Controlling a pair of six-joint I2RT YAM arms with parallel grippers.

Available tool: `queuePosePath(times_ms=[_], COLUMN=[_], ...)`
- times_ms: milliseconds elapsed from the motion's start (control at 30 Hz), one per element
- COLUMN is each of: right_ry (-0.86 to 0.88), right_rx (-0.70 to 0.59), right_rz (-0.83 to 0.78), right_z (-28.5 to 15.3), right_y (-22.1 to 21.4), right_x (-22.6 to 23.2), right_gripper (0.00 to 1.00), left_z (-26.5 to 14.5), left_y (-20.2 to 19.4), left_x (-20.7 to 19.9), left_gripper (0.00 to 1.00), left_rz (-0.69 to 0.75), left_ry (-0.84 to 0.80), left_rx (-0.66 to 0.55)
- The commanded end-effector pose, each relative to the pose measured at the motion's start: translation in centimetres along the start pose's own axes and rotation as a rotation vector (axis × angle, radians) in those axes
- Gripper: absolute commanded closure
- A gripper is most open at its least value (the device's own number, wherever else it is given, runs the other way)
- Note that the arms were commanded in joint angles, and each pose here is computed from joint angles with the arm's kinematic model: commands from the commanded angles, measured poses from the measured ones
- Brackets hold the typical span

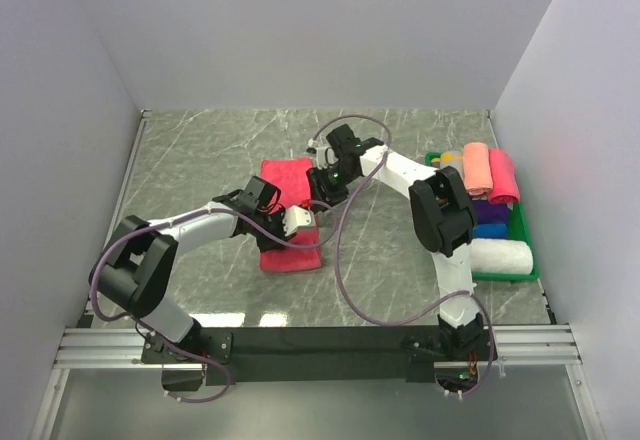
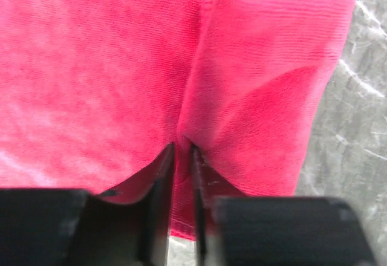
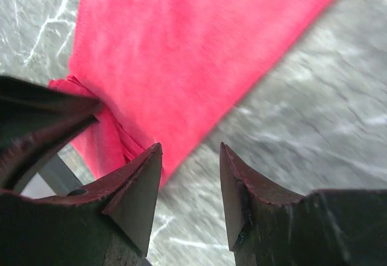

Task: Roll the towels
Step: Roll the towel

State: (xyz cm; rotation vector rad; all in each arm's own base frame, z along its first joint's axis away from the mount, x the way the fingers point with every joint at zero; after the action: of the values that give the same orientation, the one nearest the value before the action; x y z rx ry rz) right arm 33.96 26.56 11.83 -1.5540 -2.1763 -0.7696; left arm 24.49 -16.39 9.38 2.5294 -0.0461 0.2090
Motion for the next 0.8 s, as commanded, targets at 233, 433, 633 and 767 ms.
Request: queuePosePath(times_ms=[233, 433, 633, 767], right_ry=[0.21, 0.349, 0.371, 0.33], right_rx=[-0.061, 0.046, 0.19, 0.217], right_rz=[-0.085, -0.194, -0.21, -0.182], right_z=[-8.0, -8.2, -3.1, 0.4], right_y=[-2.2, -5.2, -8.0, -6.5], right_x=[4.0, 8.3, 9.7, 8.4], right_gripper=[0.54, 0.59, 0.64, 0.66], left_z=[-8.1, -10.2, -9.3, -8.1], left_y=[3.7, 2.5, 0.7, 0.0], left_x=[0.5, -3.3, -5.3, -5.8], left_gripper=[0.55, 0.52, 0.49, 0.47], left_rz=[-0.069, -0.028, 0.02, 0.022], left_ry=[0.117, 0.162, 0.203, 0.189], left_rx=[-0.132, -0.154, -0.133, -0.121])
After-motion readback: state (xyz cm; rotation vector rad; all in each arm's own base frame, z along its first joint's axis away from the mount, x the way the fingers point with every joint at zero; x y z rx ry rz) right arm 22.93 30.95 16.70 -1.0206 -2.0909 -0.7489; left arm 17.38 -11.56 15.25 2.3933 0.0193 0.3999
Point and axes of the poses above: each gripper's point midway between its finger pads, its own z axis out along the fingers, its own x axis along the line the jaws close on, y = z × x, the point moved 8 cm from there along -z, back along the fingers, and after that the axes turned 13 degrees about z, right-handed, at the moved point
